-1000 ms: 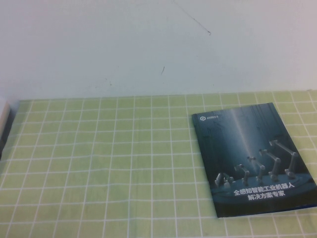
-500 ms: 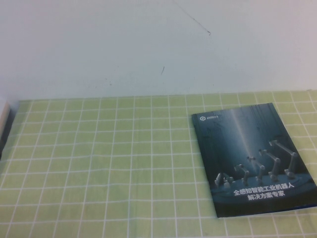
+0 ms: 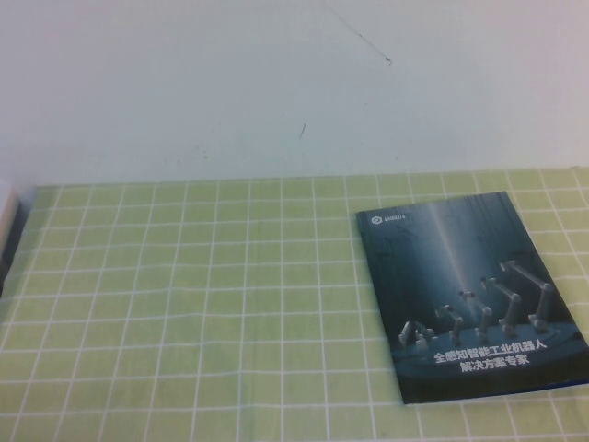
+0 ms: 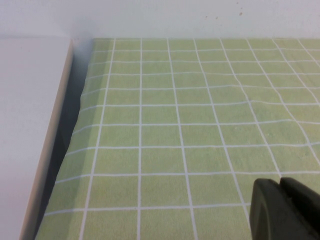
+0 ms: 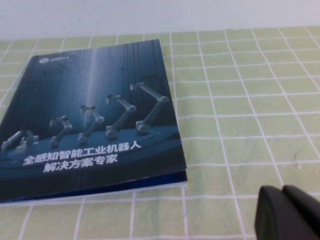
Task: Close book
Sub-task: 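Close the open booklet and leave it lying on the table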
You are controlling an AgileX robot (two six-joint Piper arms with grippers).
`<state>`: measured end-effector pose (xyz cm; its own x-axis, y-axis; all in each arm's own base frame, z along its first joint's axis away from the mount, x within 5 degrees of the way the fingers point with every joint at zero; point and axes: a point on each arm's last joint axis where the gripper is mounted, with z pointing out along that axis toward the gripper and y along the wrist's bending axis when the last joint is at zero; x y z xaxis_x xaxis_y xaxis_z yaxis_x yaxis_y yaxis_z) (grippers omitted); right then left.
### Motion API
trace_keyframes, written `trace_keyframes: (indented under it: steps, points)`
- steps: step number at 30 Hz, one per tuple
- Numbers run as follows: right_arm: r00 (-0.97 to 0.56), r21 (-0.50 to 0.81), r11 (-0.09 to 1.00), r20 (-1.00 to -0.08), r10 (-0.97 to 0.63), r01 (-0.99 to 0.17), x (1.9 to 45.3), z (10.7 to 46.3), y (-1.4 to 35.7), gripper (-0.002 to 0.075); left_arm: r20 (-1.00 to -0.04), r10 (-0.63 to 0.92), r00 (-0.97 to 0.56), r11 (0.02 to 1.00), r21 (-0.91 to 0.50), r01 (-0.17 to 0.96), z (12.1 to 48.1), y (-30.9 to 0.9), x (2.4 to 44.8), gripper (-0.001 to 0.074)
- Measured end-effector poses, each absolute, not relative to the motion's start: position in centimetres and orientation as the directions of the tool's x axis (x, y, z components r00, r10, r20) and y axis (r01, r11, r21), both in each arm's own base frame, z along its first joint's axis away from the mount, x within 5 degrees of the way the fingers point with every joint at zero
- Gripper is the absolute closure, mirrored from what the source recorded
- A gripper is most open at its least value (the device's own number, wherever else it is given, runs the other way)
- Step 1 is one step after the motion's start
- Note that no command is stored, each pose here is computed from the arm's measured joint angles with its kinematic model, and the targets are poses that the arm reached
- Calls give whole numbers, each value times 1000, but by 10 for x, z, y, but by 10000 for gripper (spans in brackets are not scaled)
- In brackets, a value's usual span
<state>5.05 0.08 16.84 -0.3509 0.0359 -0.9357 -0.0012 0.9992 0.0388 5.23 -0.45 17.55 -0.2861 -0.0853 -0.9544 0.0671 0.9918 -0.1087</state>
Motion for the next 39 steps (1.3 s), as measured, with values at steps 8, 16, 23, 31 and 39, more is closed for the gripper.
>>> trace_keyframes:
  steps: [8, 16, 23, 31, 39]
  points:
    - [-370, 41, 999, -928, 38, 0, 49, 169, 1, 729, -954, -85, -286, 992, -109, 67, 176, -5, 52, 736]
    - [-371, 41, 999, -928, 38, 0, 49, 169, 1, 729, -954, -85, -286, 992, -109, 67, 176, -5, 52, 736]
    - [-371, 40, 999, -928, 38, 1, 49, 169, 1, 729, -954, -85, -286, 992, -109, 67, 176, -5, 52, 736]
    - [-371, 39, 999, -928, 36, 2, 49, 169, 1, 729, -954, -85, -286, 992, -109, 67, 176, -5, 52, 736]
    - [-371, 39, 999, -928, 36, 2, 49, 169, 1, 729, -954, -85, -286, 992, -109, 67, 176, -5, 52, 735]
